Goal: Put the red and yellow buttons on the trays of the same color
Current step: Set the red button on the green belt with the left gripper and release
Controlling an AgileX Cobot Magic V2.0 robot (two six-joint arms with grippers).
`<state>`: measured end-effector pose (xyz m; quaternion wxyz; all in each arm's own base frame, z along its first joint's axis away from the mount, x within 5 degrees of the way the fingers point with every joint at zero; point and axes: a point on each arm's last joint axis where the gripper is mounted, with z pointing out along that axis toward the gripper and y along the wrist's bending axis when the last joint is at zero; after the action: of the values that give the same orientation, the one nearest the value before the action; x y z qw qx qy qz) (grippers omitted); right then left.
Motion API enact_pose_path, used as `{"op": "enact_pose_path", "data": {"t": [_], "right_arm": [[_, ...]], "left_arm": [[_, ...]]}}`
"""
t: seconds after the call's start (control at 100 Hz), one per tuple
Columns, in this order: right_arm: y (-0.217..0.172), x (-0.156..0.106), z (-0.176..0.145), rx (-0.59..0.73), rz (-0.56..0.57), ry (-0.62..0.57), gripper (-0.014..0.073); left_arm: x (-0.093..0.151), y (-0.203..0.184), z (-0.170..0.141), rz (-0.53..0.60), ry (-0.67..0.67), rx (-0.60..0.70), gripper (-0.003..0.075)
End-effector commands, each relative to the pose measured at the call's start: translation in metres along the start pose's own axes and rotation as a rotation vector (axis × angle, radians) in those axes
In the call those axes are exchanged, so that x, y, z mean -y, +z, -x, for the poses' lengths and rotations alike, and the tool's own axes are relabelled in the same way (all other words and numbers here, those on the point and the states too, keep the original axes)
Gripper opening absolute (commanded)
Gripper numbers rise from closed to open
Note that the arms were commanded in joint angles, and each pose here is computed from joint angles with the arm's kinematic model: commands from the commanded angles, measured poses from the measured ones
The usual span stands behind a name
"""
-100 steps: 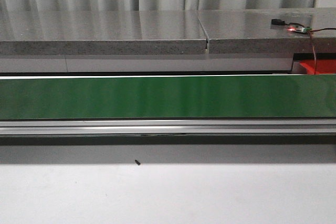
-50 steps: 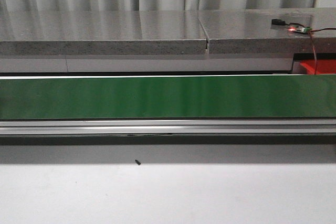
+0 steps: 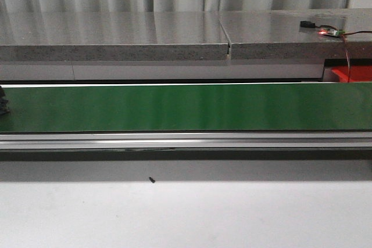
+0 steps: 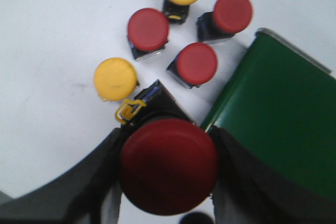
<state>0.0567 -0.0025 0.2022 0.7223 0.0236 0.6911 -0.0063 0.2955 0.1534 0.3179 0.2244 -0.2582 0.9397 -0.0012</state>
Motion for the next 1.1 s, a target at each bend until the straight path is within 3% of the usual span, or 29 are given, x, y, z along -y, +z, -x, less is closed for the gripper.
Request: {"op": "enact_pose_path", "data": {"t": [0.0,0.42,0.74,0.82,0.97,1.09], "right_arm": [[-0.003,0.0,0.013,0.115,0.002,-0.005,-0.0066],[-0.003,0.0,0.013,0.115,0.002,-0.005,-0.0066],[-0.003,0.0,0.013,0.115,0.002,-0.005,-0.0066],[-0.003,0.0,0.013,0.115,0.002,-0.005,-0.0066],[-0.003,0.0,0.013,0.115,0.002,-0.005,-0.0066],[-0.003,0.0,0.013,0.115,0.002,-0.005,-0.0066]], "left_arm": [[0.017,-0.023,0.008,-0.037,0.037,0.1,0.026],[0.069,0.023,0.003,-0.096,0.168,-0.018,0.026],[0.075,0.045,0.001,-0.088,0.189,-0.083,0.0272],[0.075,0.045,0.001,-0.089,0.204,-0.082,0.0345],[0.076,0.045,0.001,-0.104,0.205,-0.079,0.0614],[0.083,0.034,0.004,-0.124,0.214,-0.016,0.0615]]}}
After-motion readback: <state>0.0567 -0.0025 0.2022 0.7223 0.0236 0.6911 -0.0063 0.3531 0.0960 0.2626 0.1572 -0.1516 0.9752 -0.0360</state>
